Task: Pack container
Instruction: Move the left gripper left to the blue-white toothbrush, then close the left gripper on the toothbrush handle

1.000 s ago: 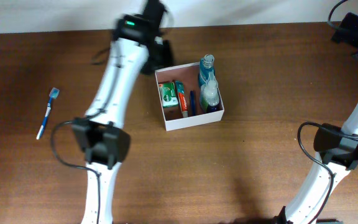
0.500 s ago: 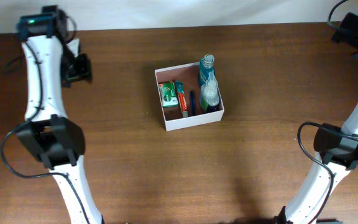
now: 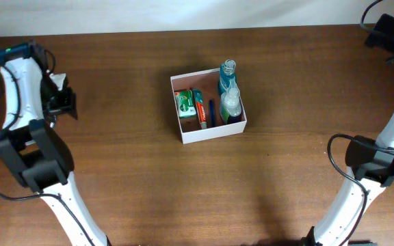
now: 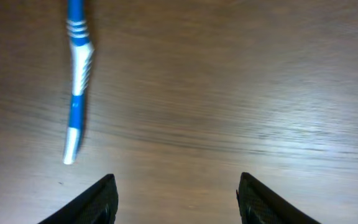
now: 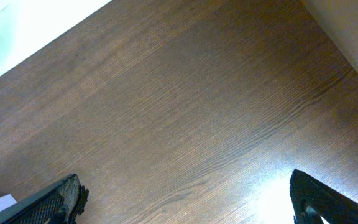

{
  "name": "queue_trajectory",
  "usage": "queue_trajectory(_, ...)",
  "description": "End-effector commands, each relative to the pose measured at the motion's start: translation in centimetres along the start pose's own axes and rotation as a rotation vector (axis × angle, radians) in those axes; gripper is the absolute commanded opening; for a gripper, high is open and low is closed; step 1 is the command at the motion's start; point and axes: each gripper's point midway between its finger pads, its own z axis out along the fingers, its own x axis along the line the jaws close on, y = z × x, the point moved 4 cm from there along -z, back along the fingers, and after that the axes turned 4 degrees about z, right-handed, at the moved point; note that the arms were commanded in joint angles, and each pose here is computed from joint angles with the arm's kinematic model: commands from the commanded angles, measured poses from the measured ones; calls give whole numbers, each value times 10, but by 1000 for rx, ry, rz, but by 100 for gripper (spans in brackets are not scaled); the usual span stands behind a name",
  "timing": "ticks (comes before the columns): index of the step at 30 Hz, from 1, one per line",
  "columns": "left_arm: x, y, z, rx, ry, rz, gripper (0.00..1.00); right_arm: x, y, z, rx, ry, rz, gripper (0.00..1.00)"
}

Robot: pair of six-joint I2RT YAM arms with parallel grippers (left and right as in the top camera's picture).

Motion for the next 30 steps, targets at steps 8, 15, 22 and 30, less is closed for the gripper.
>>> queue_trajectory(8,51,-3,17,-48,59,84,62,-1,-2,9,26,-7,5,98)
queue_trajectory(15,58,-3,34,-57,52,112,62,-1,-2,9,26,-7,5,98)
queue_trajectory(22,55,1,47,-82,27,110,62,-1,-2,9,26,-7,5,98)
queue_trajectory(30,54,0,58,-81,25,109,62,-1,-2,9,26,-7,5,98)
